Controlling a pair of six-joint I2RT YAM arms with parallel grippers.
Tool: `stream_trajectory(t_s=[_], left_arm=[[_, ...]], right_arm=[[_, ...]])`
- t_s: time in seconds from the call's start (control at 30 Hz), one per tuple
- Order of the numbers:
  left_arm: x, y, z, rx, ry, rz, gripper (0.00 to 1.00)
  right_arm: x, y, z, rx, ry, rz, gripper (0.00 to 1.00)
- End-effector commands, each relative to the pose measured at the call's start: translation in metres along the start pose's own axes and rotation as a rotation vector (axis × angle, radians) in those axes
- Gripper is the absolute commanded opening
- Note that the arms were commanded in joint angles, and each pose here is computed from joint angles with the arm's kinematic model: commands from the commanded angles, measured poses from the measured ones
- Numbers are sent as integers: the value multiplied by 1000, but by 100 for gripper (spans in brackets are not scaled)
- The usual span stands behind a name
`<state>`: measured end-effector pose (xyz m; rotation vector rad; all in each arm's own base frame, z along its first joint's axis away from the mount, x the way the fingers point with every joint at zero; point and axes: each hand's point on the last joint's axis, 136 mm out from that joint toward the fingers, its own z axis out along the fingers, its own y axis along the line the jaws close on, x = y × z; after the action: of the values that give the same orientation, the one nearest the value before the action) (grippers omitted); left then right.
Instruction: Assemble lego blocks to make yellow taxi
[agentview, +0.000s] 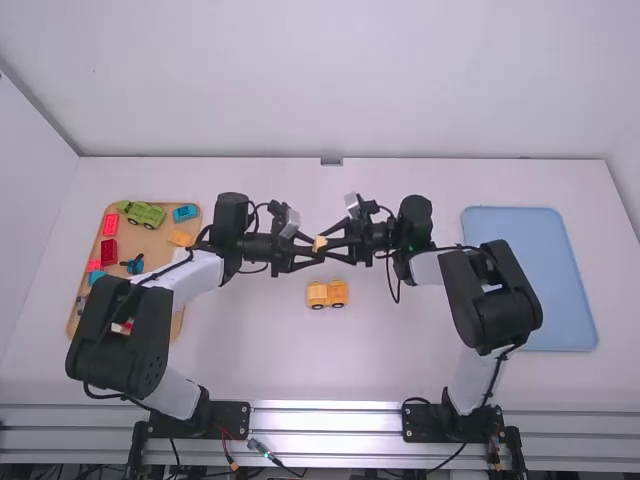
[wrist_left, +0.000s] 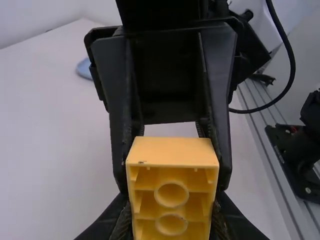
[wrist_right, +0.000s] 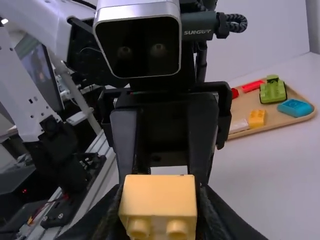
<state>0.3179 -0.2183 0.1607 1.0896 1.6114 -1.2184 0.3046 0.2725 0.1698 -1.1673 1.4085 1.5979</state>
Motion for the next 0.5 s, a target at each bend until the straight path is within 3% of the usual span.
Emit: stream_trajectory(t_s=[0.0, 0.07, 0.17, 0.27, 0.33, 0.47], left_arm=[[3, -4, 0, 30, -8, -14, 2], [3, -4, 0, 31, -8, -9, 2], [2, -4, 0, 30, -8, -8, 7], [2, -4, 0, 29, -10, -2, 27], [2, -4, 0, 29, -10, -2, 29], [-1, -3, 0, 27, -16, 15, 61]], right_arm=[[-6, -3, 2, -6, 0, -15, 31], [-6, -3, 2, -7, 0, -15, 23], [-6, -3, 2, -6, 0, -15, 0], [-6, -3, 2, -7, 0, -15, 0], [-6, -3, 2, -6, 0, -15, 0], [-6, -4, 2, 0, -3, -15, 0]])
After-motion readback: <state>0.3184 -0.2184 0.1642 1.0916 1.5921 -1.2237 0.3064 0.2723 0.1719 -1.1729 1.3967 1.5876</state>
